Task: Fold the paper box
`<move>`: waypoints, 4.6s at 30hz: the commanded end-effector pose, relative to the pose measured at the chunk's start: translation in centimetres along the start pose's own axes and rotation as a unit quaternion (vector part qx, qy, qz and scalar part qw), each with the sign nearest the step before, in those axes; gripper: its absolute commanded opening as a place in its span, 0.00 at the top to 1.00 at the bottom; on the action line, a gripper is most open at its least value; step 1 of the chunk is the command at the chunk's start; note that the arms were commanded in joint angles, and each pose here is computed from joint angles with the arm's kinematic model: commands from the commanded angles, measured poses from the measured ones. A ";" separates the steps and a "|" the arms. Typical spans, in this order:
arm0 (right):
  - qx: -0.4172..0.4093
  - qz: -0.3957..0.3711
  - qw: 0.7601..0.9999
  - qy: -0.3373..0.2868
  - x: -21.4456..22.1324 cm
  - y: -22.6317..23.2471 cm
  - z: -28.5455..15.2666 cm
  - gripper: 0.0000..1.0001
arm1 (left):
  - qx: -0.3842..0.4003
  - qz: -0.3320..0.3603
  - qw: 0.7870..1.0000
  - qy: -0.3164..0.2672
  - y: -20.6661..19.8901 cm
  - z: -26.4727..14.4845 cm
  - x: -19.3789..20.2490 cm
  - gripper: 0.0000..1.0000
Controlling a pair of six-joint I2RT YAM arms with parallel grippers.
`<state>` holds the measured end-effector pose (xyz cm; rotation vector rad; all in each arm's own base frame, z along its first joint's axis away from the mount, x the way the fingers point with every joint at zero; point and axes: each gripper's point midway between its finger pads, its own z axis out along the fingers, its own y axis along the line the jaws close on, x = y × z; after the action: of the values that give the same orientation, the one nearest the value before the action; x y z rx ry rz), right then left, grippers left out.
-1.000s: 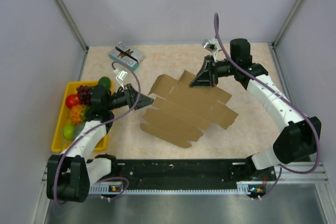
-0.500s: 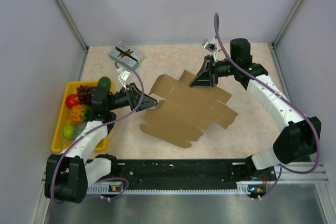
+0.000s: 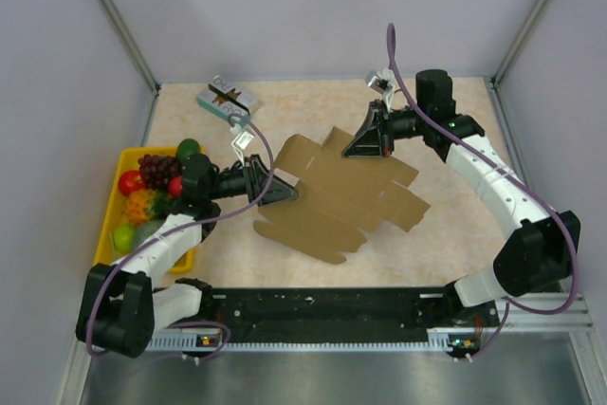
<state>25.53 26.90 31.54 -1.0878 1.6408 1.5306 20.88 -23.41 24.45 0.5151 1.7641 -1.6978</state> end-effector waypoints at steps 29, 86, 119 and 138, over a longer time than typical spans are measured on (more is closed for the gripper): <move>0.090 -0.066 0.993 -0.027 -1.6 -0.7 0.7 1.00 | -0.138 0.070 0.987 -0.054 3.8 -0.4 -1.5 0.90; 0.485 -0.162 0.847 0.144 11.8 -13.3 1.4 0.97 | -0.197 0.272 0.927 -0.168 9.9 5.8 -3.9 0.55; 0.484 -0.130 0.858 0.114 10.5 -11.0 0.8 0.68 | -0.257 0.320 0.894 -0.177 12.7 6.4 -3.5 1.00; 0.504 -0.189 0.831 0.136 11.8 -10.2 0.5 1.00 | -0.251 0.295 0.897 -0.213 11.9 5.0 -2.9 0.98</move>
<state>29.28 25.94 15.42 -0.9250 1.9547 0.2013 31.79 -27.09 14.80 0.4362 1.5428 -0.7673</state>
